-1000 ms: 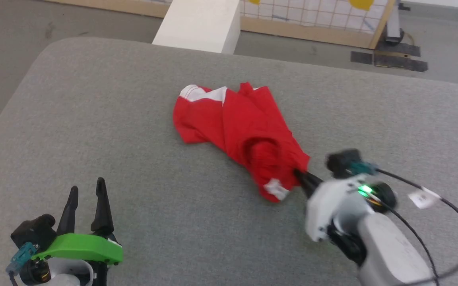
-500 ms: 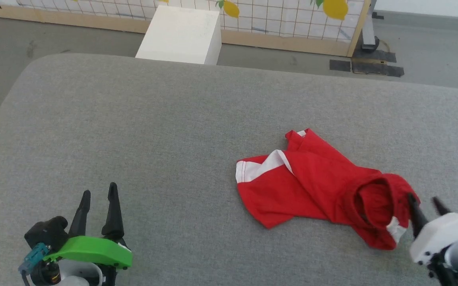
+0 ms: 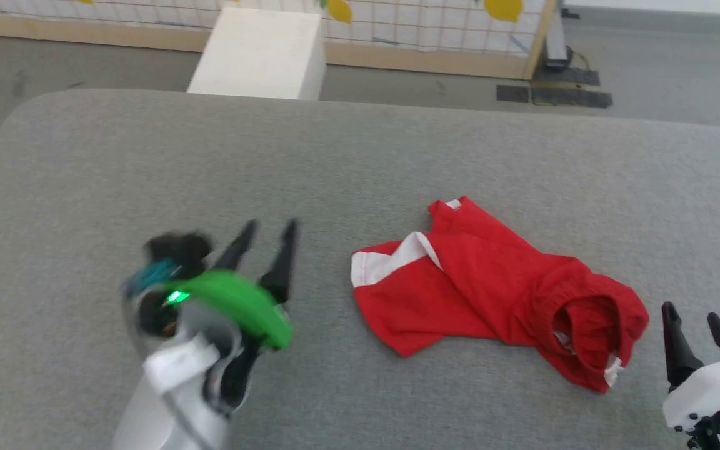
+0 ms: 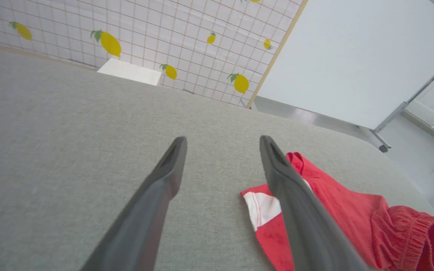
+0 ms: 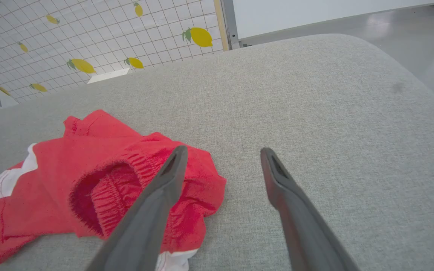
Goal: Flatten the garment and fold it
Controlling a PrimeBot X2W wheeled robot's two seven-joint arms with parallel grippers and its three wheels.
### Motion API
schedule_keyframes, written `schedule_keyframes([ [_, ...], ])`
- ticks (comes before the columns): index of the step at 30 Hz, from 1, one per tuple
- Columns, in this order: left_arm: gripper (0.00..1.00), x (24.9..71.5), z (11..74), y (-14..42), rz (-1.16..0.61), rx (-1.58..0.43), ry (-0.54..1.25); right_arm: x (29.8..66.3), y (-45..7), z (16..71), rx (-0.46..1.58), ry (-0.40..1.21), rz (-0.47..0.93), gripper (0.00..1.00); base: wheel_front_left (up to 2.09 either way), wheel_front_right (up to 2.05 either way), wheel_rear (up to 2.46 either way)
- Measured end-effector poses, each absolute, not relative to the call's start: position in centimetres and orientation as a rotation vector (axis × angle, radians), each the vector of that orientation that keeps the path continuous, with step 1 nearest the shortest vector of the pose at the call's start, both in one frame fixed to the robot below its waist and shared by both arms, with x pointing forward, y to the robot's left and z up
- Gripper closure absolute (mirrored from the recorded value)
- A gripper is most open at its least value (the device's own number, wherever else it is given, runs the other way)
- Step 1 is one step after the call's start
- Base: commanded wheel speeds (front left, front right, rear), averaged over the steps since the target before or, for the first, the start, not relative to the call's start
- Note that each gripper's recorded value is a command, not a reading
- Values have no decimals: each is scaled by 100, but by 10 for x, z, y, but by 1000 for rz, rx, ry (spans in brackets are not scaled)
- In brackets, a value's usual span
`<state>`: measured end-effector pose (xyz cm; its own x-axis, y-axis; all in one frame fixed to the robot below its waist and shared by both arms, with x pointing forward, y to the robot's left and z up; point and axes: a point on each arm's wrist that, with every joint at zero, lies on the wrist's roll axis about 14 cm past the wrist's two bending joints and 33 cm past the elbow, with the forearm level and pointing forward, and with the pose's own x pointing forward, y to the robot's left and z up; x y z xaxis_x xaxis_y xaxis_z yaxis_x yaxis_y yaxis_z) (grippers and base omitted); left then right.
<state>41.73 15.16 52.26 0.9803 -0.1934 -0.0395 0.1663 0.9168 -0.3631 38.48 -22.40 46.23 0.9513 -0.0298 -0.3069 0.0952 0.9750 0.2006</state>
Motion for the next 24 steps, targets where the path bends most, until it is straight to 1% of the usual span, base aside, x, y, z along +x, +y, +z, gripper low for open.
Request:
schedule_keyframes([
  [4,0,432,495,98,-340,-322,318,378,-231,457,217,323,-87,0,0,0,0],
  [8,0,424,443,74,-394,-229,609,371,-238,451,222,338,-110,0,0,0,0],
  [11,0,423,423,69,-399,-203,693,365,-243,446,229,346,-129,0,0,0,0],
  [16,0,432,406,70,-391,-177,716,357,-251,436,237,367,-163,0,0,0,0],
  [17,4,433,404,70,-391,-176,717,356,-252,433,238,374,-167,0,0,0,0],
  [18,67,436,403,69,-393,-169,710,354,-252,431,238,381,-172,0,0,0,0],
  [19,98,439,404,69,-396,-170,694,354,-253,429,238,386,-174,0,0,0,0],
  [20,100,441,404,68,-399,-174,686,353,-253,427,238,391,-174,0,0,0,0],
  [24,100,448,414,71,-387,-253,632,355,-248,424,239,396,-161,0,0,0,0],
])
